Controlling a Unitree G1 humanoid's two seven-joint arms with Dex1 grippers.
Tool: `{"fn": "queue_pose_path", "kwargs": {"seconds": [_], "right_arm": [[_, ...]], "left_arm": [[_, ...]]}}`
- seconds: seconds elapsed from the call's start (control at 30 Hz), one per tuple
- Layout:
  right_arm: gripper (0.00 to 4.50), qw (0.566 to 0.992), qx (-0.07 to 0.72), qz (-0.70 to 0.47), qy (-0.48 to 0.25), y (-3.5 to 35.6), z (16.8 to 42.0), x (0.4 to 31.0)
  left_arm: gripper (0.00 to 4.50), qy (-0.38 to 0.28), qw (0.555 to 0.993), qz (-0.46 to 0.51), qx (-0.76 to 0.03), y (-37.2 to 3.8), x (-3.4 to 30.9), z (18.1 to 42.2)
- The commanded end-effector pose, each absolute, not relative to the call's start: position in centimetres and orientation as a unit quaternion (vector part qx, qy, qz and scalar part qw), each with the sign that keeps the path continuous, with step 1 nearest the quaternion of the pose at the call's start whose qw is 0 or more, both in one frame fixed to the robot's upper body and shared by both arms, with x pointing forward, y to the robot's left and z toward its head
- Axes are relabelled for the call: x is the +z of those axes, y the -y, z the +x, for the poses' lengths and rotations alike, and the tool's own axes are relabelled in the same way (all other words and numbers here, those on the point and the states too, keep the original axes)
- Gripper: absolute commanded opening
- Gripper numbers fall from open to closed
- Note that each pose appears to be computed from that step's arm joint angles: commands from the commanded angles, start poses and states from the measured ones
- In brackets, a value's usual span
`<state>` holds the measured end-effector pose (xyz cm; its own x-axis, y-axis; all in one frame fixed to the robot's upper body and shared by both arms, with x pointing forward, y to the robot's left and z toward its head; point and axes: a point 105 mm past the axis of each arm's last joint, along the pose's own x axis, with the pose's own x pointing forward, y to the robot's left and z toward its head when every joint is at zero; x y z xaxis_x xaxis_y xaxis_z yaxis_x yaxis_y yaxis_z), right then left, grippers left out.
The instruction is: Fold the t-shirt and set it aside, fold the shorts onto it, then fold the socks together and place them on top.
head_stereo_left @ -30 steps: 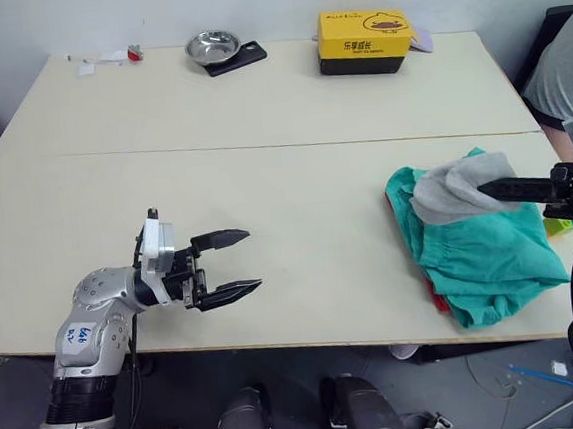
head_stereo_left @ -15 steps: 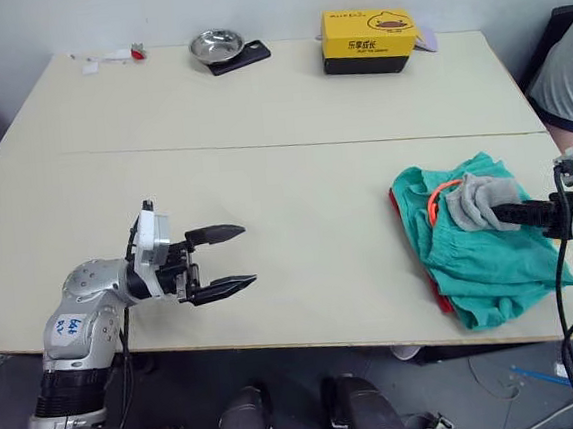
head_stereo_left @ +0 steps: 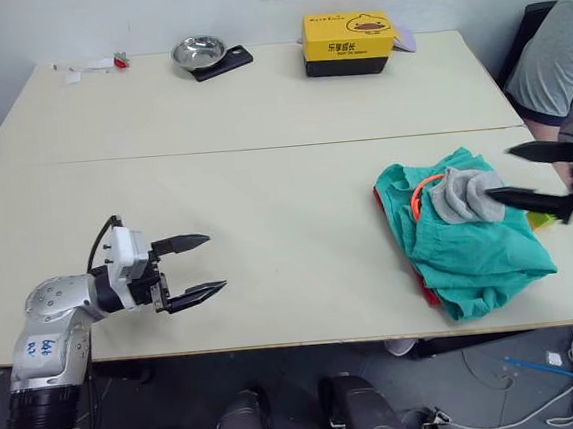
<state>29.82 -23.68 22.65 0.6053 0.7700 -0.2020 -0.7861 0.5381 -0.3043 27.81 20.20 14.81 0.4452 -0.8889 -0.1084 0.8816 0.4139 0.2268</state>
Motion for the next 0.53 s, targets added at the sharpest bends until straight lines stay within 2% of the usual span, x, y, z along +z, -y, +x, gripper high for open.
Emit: {"fn": "queue_pose_path", "kwargs": {"seconds": [0.03,0.1,0.17,0.3,0.53], "right_arm": [[4.46,0.840,0.494,-0.219,0.054,19.1,29.3,21.7],[4.46,0.805,0.539,-0.236,0.076,16.1,28.5,18.8],[4.46,0.783,0.560,-0.256,0.091,14.9,27.9,17.0],[4.46,0.776,0.563,-0.265,0.100,14.7,28.2,13.5],[4.46,0.793,0.549,-0.243,0.107,13.9,27.7,12.0]], "left_arm": [[4.50,0.021,0.852,0.159,-0.498,-21.2,15.4,27.7],[4.50,0.015,0.863,0.170,-0.476,-21.9,14.9,27.8],[4.50,0.012,0.866,0.177,-0.467,-22.1,14.5,27.8],[4.50,0.003,0.872,0.201,-0.447,-22.4,13.8,27.6],[4.50,0.010,0.877,0.233,-0.420,-22.7,14.0,28.4]]}}
